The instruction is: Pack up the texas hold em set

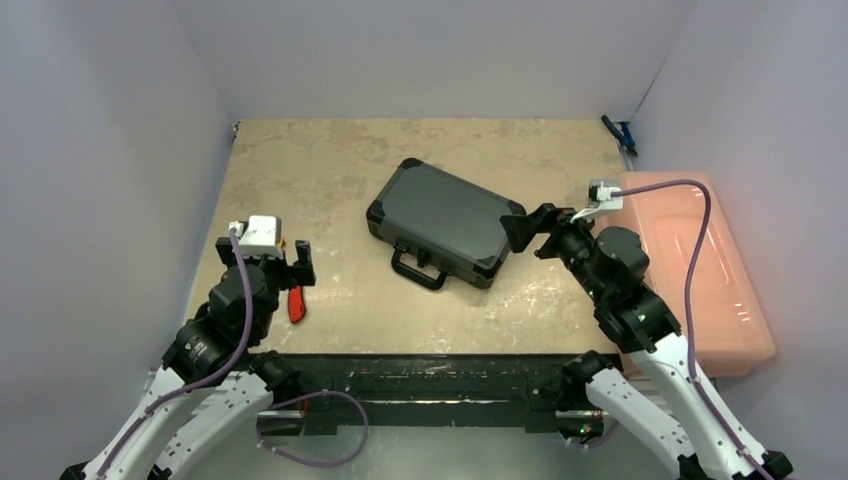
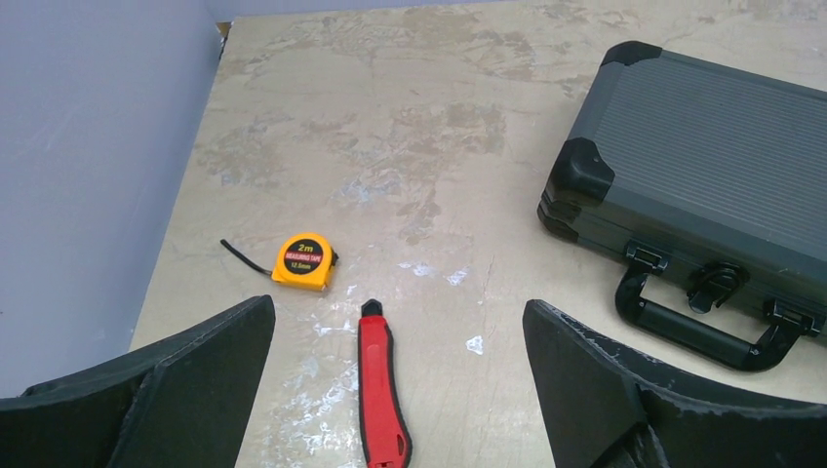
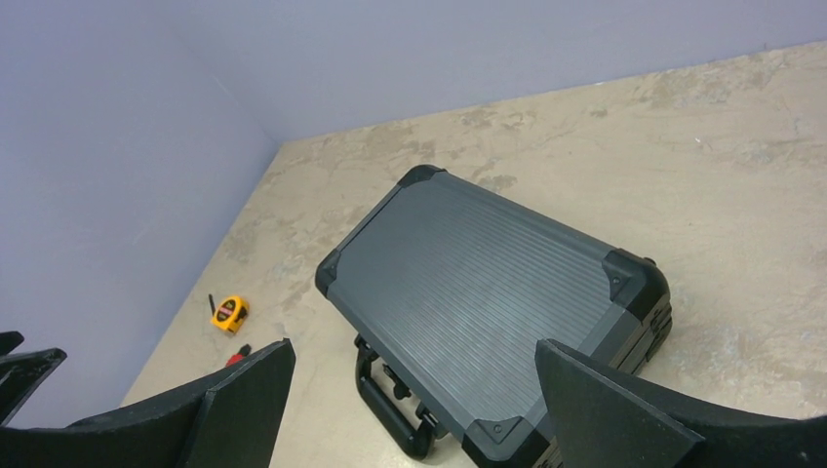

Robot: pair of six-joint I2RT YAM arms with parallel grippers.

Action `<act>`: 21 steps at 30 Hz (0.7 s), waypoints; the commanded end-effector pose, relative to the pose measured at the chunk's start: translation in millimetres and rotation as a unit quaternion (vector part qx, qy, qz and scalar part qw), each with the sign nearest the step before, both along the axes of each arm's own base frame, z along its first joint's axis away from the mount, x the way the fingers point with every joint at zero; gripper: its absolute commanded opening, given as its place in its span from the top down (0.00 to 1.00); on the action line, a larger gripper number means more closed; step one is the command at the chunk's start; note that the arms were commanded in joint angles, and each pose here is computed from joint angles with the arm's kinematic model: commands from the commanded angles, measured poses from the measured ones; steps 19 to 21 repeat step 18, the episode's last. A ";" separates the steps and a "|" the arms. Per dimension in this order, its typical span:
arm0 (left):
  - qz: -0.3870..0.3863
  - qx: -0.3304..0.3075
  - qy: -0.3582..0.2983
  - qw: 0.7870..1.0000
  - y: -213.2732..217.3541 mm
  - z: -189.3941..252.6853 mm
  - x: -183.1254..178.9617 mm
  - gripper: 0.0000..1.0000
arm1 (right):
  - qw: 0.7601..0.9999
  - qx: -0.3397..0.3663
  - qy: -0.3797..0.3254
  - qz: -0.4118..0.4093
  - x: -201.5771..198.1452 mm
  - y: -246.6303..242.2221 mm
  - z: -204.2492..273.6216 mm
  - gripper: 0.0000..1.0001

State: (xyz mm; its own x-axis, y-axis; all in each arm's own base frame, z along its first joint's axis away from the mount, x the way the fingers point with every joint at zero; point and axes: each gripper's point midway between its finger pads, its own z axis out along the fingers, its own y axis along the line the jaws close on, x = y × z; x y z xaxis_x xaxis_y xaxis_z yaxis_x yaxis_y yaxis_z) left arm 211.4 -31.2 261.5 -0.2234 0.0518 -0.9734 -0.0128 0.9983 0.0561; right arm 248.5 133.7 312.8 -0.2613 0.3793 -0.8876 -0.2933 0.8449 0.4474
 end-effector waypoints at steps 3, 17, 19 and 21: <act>0.001 -0.002 -0.024 1.000 2.6 6.8 0.6 0.00 | 1.000 0.018 -0.013 -0.010 4.4 -0.4 5.4 0.01; -0.003 -0.013 -0.037 0.999 3.8 11.7 -2.7 0.00 | 0.999 0.008 -0.033 0.020 3.3 8.3 22.5 0.01; -0.003 -0.013 -0.038 0.999 4.1 11.9 -3.4 0.00 | 0.999 0.008 -0.037 0.028 1.5 10.3 24.3 0.01; -0.003 -0.013 -0.038 0.999 4.1 11.9 -3.4 0.00 | 0.999 0.008 -0.037 0.028 1.5 10.3 24.3 0.01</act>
